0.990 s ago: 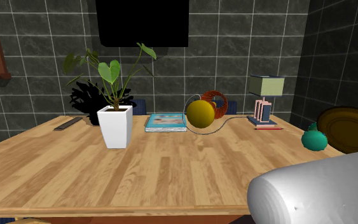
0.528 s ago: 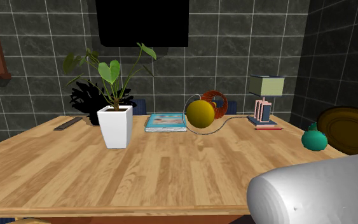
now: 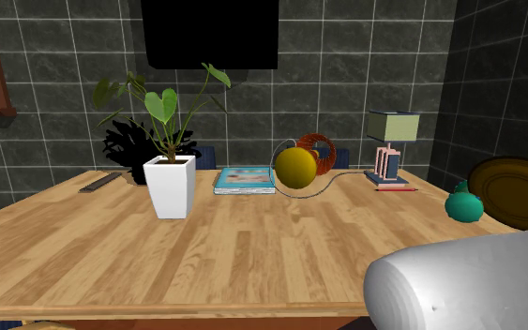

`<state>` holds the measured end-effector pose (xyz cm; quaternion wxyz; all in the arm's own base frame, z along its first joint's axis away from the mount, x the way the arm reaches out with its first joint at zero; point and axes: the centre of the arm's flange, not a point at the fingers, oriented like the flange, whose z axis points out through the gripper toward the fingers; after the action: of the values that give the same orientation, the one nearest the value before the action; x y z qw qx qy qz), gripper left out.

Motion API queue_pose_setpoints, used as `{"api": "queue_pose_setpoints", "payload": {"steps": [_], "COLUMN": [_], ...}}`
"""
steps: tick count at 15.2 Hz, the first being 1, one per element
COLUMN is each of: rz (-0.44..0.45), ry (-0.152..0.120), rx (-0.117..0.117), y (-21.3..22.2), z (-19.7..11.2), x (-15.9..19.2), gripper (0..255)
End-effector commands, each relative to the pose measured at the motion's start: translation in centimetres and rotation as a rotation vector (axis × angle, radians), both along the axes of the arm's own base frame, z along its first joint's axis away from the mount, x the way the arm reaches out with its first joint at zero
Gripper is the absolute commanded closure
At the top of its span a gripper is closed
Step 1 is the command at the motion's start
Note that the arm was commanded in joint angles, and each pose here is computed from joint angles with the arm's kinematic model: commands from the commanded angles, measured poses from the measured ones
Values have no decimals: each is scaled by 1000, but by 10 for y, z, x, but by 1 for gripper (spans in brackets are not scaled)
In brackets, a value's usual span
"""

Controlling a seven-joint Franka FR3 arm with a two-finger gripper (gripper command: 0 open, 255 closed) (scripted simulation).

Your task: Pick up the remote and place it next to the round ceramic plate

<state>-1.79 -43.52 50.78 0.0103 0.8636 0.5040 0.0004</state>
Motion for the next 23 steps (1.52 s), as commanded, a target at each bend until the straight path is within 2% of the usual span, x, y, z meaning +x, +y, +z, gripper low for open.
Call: {"api": "queue_pose_setpoints", "payload": {"steps": [1, 23], "rz": [0, 0], "ry": [0, 0], "rx": [-1, -1], "y": [0, 0], "z": [-9, -125], "x": [0, 0], "gripper": [255, 255]}}
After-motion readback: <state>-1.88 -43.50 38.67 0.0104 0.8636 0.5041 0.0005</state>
